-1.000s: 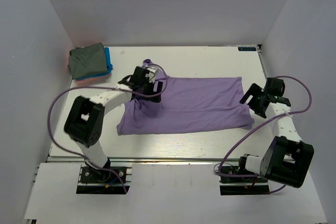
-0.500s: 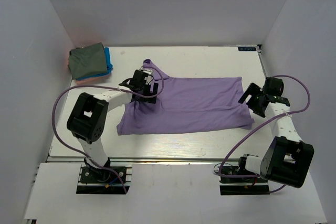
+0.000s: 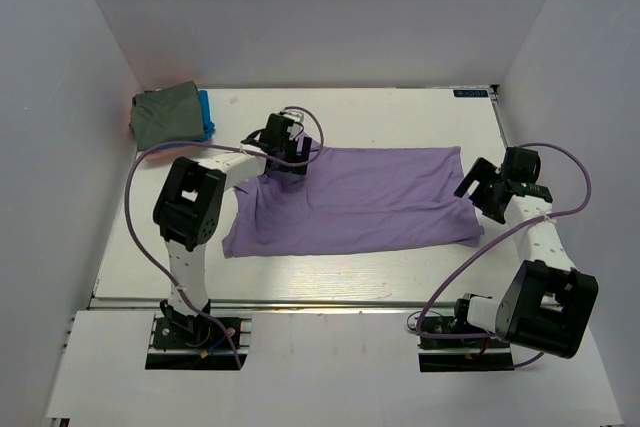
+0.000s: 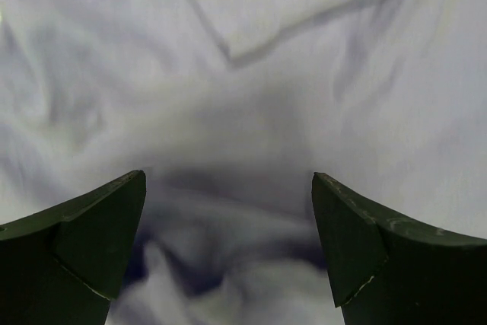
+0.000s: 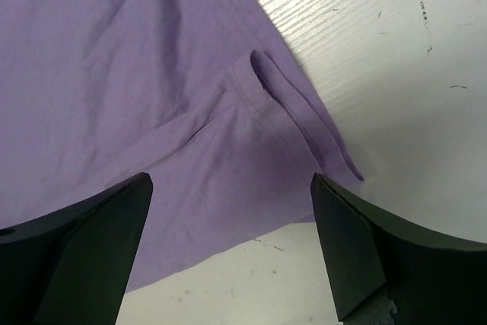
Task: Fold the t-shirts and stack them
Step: Fold the flattened tshirt in 1/3 of the way, then grap the side of the flattened tshirt furthest away from the robot with both arms
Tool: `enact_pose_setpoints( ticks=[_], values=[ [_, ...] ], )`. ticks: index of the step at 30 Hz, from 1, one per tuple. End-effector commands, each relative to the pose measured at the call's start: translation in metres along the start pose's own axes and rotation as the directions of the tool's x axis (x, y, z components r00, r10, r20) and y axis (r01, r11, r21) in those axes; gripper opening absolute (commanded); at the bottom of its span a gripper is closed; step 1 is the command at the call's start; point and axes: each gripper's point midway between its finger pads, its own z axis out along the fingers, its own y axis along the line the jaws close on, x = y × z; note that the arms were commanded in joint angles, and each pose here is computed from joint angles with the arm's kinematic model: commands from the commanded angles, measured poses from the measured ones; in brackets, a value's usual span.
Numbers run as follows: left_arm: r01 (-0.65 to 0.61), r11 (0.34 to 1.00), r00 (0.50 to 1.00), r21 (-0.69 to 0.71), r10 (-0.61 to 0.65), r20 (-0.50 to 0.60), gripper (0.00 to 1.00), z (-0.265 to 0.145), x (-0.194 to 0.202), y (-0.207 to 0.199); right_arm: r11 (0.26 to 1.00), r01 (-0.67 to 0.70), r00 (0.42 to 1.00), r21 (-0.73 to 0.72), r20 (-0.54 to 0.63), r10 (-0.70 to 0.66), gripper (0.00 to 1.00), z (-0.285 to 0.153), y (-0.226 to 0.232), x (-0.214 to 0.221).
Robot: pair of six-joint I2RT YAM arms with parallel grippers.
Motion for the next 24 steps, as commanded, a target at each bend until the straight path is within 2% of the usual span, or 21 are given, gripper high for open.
enact_pose_setpoints(
  ticks=[1,4,7,13,17,20,21,23,24],
  values=[
    [-0.034,0.999,0.999,-0.039,0.036,0.038,1.00,0.008,-0.023,0.006,0.999,0.028,0.999,-0.016,0.029,-0.028,0.90,-0.001,0.004,-0.006],
    [-0.044,0.998,0.997,-0.037,0.046,0.068,1.00,0.009,-0.042,0.004,0.999,0.034,0.999,-0.023,0.035,-0.033,0.90,-0.002,0.005,-0.008],
    [-0.032,0.998,0.990,-0.051,0.039,0.134,1.00,-0.014,-0.077,0.005,0.998,0.046,0.998,-0.047,0.055,-0.043,0.90,-0.004,0.012,-0.014],
    [0.061,0.991,0.975,-0.122,-0.033,0.221,1.00,-0.049,-0.122,0.036,0.989,0.085,0.992,-0.119,0.099,-0.074,0.90,0.001,0.037,-0.037],
    [0.116,0.986,0.982,-0.116,-0.096,0.166,1.00,-0.024,-0.123,0.053,0.987,0.111,0.987,-0.115,0.128,-0.096,0.90,0.008,0.051,-0.066],
    [0.141,0.986,0.978,-0.084,-0.126,0.166,1.00,0.001,-0.133,0.060,0.987,0.126,0.983,-0.104,0.148,-0.110,0.90,0.017,0.057,-0.084],
    [0.145,0.986,0.970,-0.077,-0.127,0.205,1.00,0.001,-0.152,0.060,0.985,0.134,0.981,-0.105,0.157,-0.116,0.90,0.021,0.061,-0.092],
    [0.155,0.985,0.973,-0.074,-0.140,0.184,1.00,0.023,-0.149,0.069,0.985,0.132,0.982,-0.108,0.153,-0.115,0.90,0.029,0.065,-0.102],
    [0.154,0.986,0.971,-0.061,-0.140,0.192,0.96,0.029,-0.152,0.067,0.986,0.131,0.981,-0.105,0.157,-0.114,0.90,0.031,0.066,-0.105]
  ],
)
